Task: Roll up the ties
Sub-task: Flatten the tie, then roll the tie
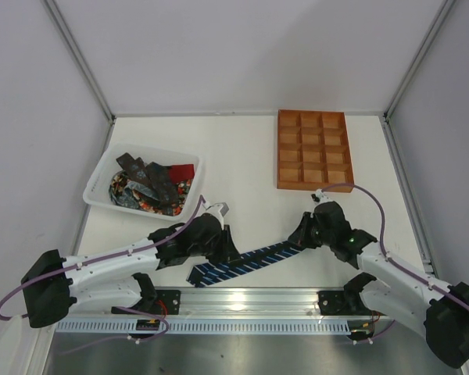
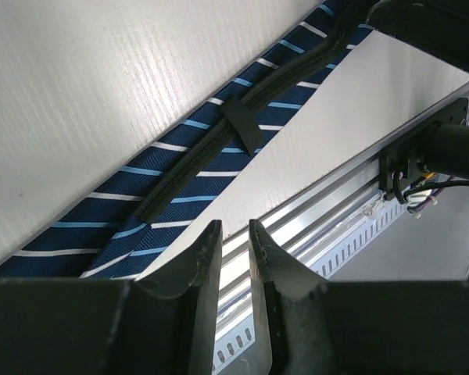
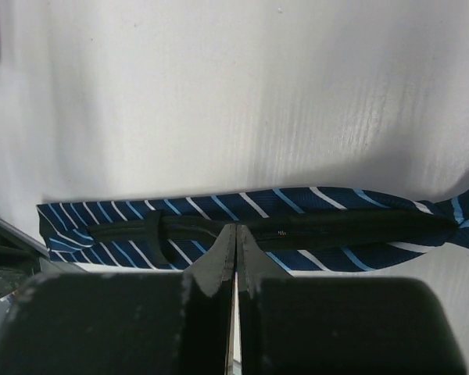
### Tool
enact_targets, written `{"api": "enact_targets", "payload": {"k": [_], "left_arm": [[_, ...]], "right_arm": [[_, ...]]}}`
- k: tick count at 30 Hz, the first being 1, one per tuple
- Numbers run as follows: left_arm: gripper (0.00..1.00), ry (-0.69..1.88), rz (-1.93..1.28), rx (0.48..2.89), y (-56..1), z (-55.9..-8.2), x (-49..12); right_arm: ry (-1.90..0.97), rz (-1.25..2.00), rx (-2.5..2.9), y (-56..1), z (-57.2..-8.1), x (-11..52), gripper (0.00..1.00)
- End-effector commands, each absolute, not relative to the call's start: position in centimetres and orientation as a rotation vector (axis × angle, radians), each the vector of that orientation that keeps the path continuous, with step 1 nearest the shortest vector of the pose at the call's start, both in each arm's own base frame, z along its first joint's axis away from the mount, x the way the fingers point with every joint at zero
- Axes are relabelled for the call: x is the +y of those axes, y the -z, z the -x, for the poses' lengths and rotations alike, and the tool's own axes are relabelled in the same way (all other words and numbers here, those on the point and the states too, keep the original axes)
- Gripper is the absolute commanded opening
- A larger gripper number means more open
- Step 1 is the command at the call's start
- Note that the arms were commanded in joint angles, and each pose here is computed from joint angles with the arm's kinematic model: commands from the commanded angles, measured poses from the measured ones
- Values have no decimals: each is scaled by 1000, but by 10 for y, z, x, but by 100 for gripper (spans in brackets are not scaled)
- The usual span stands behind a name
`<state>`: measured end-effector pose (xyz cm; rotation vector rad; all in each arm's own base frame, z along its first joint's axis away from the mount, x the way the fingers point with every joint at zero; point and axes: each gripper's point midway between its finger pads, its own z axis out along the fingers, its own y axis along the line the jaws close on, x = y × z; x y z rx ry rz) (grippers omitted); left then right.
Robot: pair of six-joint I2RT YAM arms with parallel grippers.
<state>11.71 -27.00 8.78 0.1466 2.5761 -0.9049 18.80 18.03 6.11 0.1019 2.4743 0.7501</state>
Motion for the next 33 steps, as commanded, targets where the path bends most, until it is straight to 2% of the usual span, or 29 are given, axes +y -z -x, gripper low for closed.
{"api": "enact_targets", "payload": {"k": [1, 8, 14, 18, 23, 27, 33], "left_arm": [[26, 954, -89, 2532, -101, -125, -278], [27, 950, -114, 2518, -113, -128, -281], [27, 1009, -160, 2478, -129, -132, -295], [24, 1042, -216, 2479, -131, -141, -322], [20, 1118, -308, 2504, -126, -151, -371], [18, 1116, -369, 2553, -109, -166, -412], [16, 1147, -409, 2561, -102, -178, -446]], "right_arm": [[-832, -92, 2457, -56, -183, 189, 0], [-838, -142, 2607, -6, -168, 191, 0], [-776, -143, 2583, -20, -176, 187, 0], [-757, -141, 2540, -43, -181, 183, 0], [-593, -200, 2491, -58, -200, 154, 0], [-500, -300, 2489, -55, -212, 124, 2], [-508, -481, 2510, -37, -218, 102, 0]]}}
